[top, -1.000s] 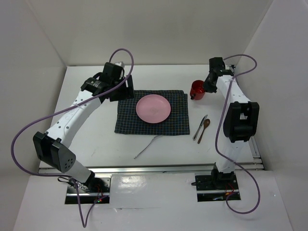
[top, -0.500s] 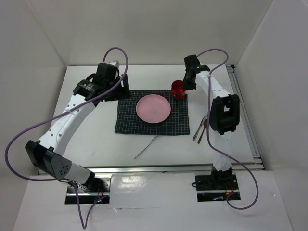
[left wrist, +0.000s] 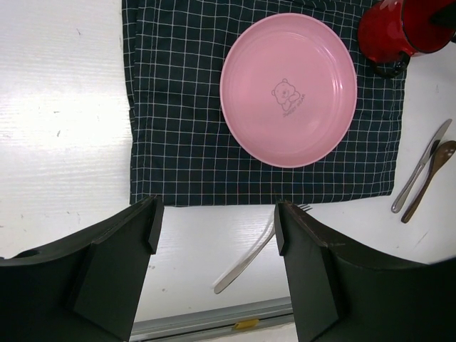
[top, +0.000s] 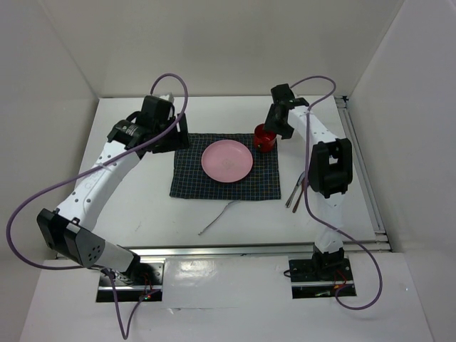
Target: Set the dinner table for one person
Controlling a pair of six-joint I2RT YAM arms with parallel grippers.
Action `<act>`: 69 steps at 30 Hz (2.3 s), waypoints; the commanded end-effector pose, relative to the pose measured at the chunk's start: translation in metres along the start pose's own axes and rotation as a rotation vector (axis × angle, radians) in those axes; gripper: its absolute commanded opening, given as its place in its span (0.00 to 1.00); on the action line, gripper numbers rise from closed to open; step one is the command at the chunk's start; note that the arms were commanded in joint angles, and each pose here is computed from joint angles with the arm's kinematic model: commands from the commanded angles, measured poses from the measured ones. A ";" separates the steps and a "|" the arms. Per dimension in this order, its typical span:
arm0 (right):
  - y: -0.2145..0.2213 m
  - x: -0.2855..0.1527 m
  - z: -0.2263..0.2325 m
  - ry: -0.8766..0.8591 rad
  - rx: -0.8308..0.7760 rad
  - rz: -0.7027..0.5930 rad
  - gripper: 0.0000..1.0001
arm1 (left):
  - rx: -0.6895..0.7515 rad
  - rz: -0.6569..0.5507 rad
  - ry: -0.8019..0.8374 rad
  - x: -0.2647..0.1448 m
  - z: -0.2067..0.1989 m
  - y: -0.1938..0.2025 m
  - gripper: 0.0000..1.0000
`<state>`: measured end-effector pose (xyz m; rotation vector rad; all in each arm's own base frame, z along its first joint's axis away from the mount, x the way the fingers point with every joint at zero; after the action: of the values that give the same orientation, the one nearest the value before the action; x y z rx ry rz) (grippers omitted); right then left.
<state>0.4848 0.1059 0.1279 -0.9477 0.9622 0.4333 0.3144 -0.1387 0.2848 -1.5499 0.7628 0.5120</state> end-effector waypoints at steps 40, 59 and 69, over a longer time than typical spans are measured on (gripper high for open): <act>0.048 -0.176 -0.127 -0.131 0.140 -0.108 0.80 | 0.631 0.380 0.085 0.099 -0.102 0.253 0.55; 0.046 -0.180 -0.128 -0.131 0.134 -0.126 0.79 | 0.488 0.245 0.425 -0.003 -0.104 0.164 0.00; 0.048 -0.183 -0.126 -0.159 0.123 -0.114 0.79 | 0.253 0.231 0.025 0.087 -0.016 0.047 0.00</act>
<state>0.2935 0.0420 0.2108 -0.8322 0.8416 0.3596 0.3120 -0.1871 0.2108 -1.3076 1.0361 0.4289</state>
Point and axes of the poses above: each gripper's point midway between its finger pads, its own x axis out along the fingers, its own z axis along the line the jaws close on, y = z × x, the point moved 4 cm from there along -x, back along the fingers, and after that the axes turned 12 degrees about x, right-handed, at the moved point
